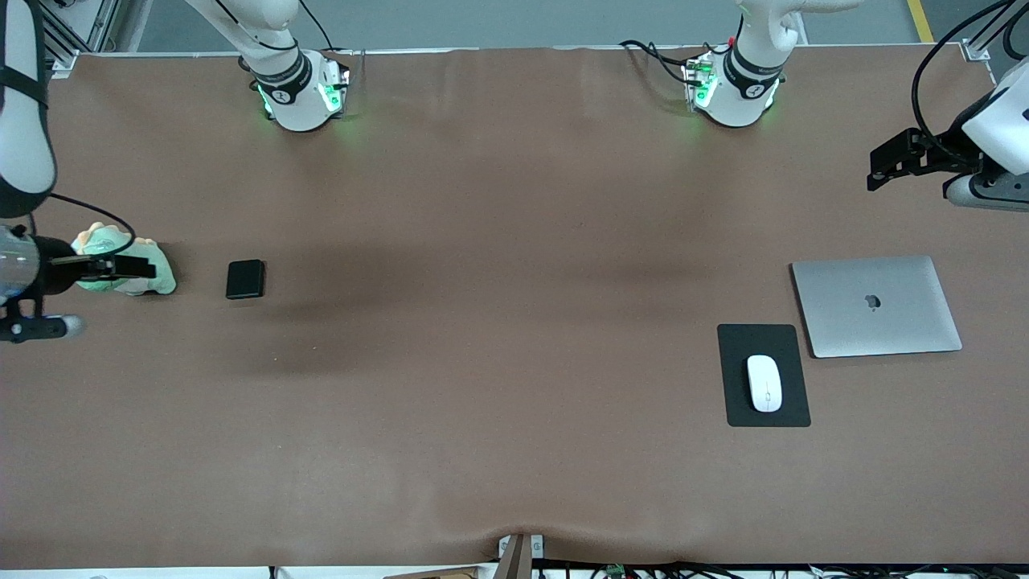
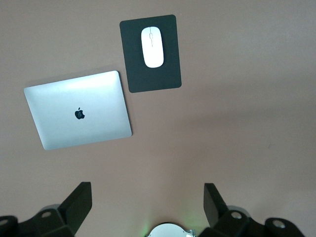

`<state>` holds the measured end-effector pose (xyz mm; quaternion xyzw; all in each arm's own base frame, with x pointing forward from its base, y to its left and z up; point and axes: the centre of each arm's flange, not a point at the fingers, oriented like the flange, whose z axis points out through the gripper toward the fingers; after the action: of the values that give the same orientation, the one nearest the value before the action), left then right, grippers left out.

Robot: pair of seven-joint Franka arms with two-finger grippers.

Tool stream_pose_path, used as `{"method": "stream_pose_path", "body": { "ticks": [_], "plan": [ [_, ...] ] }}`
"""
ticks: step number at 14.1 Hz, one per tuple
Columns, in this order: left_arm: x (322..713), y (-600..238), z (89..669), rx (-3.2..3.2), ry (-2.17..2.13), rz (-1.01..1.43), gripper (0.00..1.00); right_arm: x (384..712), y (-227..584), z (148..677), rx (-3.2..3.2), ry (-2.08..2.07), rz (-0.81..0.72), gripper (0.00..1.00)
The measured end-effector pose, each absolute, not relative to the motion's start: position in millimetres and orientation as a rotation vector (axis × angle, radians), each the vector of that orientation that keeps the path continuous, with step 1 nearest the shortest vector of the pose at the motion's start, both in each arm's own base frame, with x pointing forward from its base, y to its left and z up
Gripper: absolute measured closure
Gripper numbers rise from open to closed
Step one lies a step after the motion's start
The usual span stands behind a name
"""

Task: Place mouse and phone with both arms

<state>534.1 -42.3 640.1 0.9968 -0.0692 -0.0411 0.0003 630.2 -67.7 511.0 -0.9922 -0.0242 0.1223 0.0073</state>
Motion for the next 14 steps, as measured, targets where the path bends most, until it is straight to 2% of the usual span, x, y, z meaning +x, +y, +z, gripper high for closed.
{"method": "stream_pose_path", "body": {
  "ticks": [3, 7, 14],
  "plan": [
    [534, -42, 640, 3.131, -0.217, -0.130, 0.00, 633, -60, 543, -3.116, -0.053, 0.324, 0.00],
    [534, -42, 639, 3.131, -0.217, -0.132, 0.00, 605, -36, 571, -3.076, 0.259, 0.500, 0.00],
    [534, -42, 638, 3.131, -0.217, -0.138, 0.00, 575, 7, 614, -3.119, 0.254, 0.506, 0.00]
  ]
}}
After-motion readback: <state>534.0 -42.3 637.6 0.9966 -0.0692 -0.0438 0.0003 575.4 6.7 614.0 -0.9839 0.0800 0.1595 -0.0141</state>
